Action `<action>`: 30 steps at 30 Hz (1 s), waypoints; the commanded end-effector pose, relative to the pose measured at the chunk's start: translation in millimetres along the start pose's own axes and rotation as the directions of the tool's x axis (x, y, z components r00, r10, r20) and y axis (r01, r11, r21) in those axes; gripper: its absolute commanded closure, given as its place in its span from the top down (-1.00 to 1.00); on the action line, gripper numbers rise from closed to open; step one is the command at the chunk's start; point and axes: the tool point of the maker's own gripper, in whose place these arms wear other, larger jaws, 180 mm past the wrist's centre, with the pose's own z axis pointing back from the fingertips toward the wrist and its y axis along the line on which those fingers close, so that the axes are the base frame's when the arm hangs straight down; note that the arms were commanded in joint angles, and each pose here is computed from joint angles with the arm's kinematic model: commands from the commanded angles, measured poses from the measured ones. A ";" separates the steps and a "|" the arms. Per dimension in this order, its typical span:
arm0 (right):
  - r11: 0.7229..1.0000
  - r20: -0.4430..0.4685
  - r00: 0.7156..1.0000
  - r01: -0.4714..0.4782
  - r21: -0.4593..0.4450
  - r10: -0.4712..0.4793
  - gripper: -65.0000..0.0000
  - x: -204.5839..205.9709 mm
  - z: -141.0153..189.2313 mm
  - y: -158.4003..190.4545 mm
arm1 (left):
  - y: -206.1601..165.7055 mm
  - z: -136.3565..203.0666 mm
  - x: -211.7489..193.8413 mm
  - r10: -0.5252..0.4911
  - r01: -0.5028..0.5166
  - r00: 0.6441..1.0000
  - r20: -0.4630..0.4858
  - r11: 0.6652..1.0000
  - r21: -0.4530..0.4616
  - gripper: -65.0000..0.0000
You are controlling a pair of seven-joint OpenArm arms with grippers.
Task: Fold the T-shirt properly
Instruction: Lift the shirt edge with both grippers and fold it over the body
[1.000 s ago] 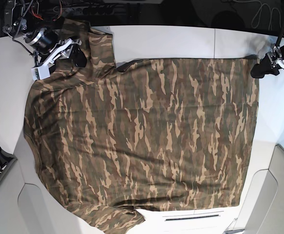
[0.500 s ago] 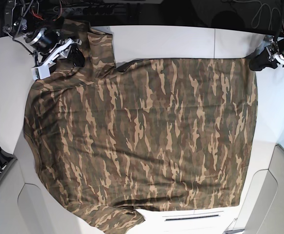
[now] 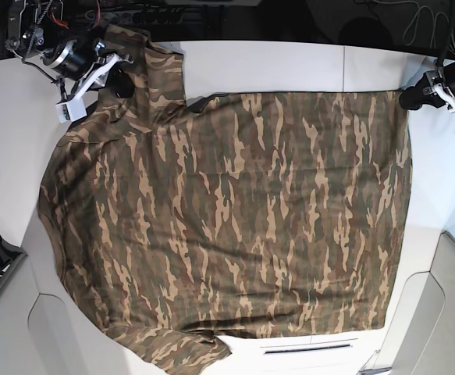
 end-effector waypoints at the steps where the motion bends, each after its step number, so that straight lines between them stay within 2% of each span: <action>1: 1.000 0.035 0.999 -0.007 0.027 0.006 -1.00 10.7 7.9 5.5 | -8.8 9.8 22.4 -0.057 0.057 0.997 0.048 0.998 -0.008 -1.00; 6: 0.996 0.169 0.985 -0.046 0.083 0.032 -1.00 52.5 37.2 19.2 | -32.4 24.2 54.3 -0.169 0.171 0.977 0.131 0.985 -0.006 -1.00; 14: 0.993 0.370 0.923 -0.117 0.016 0.103 -1.00 129.1 66.5 8.4 | -49.6 36.6 103.4 -0.239 0.245 0.935 0.261 0.970 0.011 -1.00; 19: 0.988 0.429 0.891 -0.155 -0.021 0.149 -1.00 171.4 63.3 1.9 | -51.5 26.5 130.6 -0.327 0.313 0.896 0.299 0.945 0.095 -1.00; 24: 0.992 0.471 0.874 -0.129 -0.006 0.117 -1.00 211.1 50.5 -13.7 | -54.3 17.3 167.0 -0.421 0.378 0.842 0.336 0.906 0.189 -1.00; 30: 0.997 0.485 0.874 -0.061 0.052 0.028 -1.00 249.3 27.8 -32.0 | -55.5 -11.9 191.5 -0.413 0.375 0.848 0.331 0.910 0.176 -1.00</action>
